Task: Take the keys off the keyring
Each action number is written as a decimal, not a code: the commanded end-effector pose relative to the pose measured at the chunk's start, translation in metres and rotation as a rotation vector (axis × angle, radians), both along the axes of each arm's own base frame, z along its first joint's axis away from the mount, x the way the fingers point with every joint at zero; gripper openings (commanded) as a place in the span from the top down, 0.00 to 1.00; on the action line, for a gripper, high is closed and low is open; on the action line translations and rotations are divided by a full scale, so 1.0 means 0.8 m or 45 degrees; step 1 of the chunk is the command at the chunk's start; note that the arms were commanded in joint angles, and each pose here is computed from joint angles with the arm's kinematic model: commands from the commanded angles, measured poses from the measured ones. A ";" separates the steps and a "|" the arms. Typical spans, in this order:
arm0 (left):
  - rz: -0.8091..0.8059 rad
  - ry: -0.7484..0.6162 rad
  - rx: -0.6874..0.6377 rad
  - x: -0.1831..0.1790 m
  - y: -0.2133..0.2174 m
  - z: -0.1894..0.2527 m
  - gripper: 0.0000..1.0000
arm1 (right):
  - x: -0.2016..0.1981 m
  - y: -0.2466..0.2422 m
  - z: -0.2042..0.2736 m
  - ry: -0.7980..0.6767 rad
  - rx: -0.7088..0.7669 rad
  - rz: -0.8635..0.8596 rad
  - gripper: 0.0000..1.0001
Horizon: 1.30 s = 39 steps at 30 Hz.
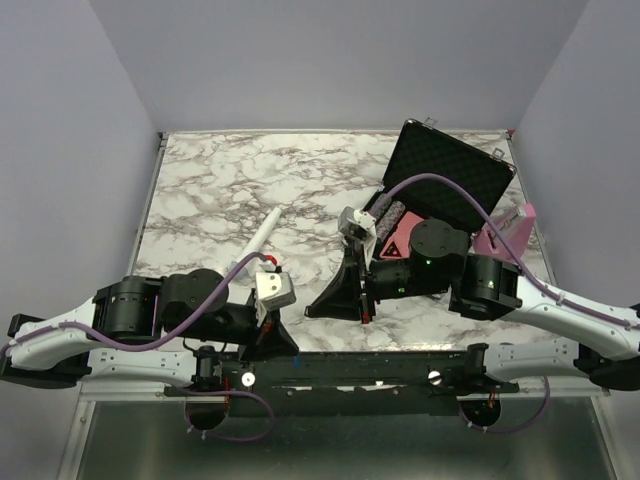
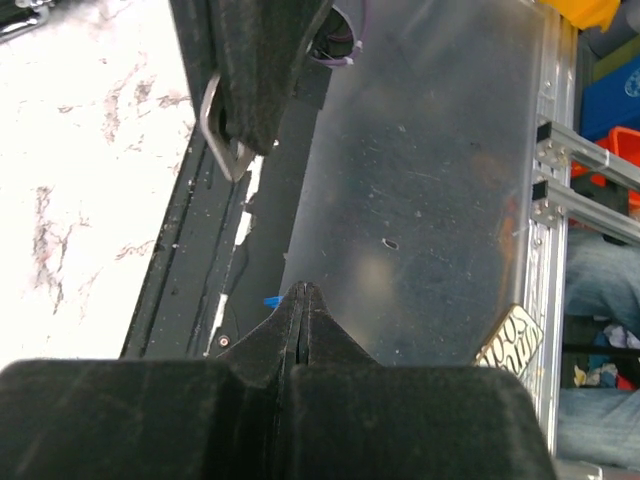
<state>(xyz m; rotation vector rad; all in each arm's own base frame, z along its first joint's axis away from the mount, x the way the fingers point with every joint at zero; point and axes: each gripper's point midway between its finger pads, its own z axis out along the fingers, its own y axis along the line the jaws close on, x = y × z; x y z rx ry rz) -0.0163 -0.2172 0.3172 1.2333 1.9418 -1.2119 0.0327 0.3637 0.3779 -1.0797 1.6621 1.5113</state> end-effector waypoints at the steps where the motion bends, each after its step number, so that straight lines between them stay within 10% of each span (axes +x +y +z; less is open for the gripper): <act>1: 0.167 -0.050 0.018 0.027 0.006 -0.007 1.00 | 0.018 -0.010 0.007 0.002 0.050 -0.141 0.99; 16: 0.620 -0.072 0.235 0.099 0.016 -0.054 1.00 | 0.135 -0.066 -0.083 0.187 -0.076 -0.996 0.99; 39: 1.067 0.166 0.579 0.208 0.042 -0.180 1.00 | 0.172 -0.070 -0.255 0.589 -0.419 -1.086 0.99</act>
